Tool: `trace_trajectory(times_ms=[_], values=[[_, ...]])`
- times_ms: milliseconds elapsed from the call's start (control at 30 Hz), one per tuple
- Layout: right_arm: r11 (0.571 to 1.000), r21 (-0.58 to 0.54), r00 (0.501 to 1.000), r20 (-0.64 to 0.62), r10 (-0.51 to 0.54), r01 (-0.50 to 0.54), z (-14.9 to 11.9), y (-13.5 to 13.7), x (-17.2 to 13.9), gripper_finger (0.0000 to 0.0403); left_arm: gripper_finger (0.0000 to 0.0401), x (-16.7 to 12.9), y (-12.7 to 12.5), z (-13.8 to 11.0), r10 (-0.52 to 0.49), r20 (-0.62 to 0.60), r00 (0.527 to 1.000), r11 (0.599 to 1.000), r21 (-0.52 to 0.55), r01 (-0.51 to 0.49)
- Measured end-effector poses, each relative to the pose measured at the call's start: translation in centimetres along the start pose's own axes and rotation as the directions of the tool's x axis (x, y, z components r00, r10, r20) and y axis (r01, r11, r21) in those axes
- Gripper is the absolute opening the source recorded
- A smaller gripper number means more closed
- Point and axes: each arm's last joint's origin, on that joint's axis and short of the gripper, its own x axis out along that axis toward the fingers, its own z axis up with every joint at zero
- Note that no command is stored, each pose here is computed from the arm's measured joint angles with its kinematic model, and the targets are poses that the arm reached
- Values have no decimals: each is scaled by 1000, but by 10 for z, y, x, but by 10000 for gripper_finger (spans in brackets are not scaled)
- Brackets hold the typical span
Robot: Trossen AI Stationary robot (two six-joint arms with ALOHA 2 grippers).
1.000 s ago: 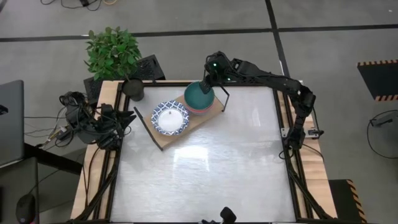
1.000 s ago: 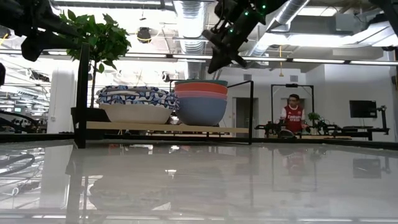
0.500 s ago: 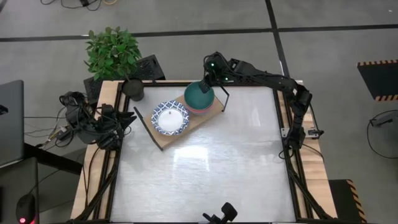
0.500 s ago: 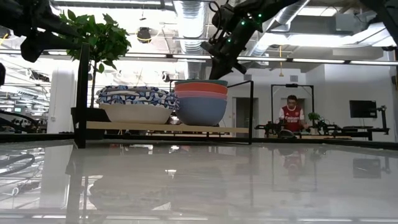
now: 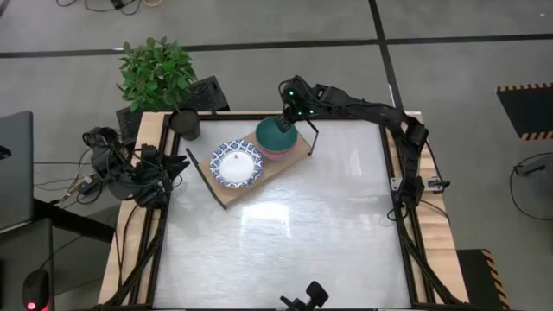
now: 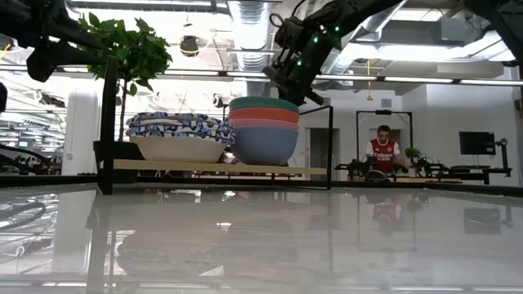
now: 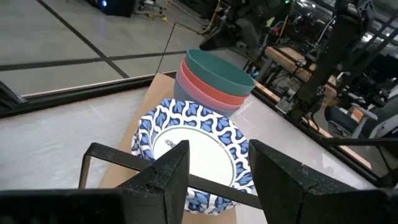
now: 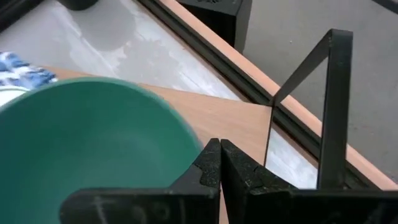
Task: Place and stack bowls onto a shelf
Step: Stack the green bowl on top of the orange bowl on the shelf, then return to Home Position
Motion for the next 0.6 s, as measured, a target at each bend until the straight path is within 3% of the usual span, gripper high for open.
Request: trace_trajectory(times_ms=[200, 300, 600], values=[[999, -14, 993, 117, 31, -29, 12, 1, -49, 45, 151, 0, 0, 0, -6, -10, 1000, 1000, -6, 6], [999, -26, 985, 166, 44, -41, 14, 0, -85, 48, 151, 0, -1, -3, -49, -89, 995, 998, -38, 46], [941, -333, 942, 294, 159, -55, -18, 10, -229, 49, 151, -2, -6, -10, -190, -348, 918, 980, -115, 159]])
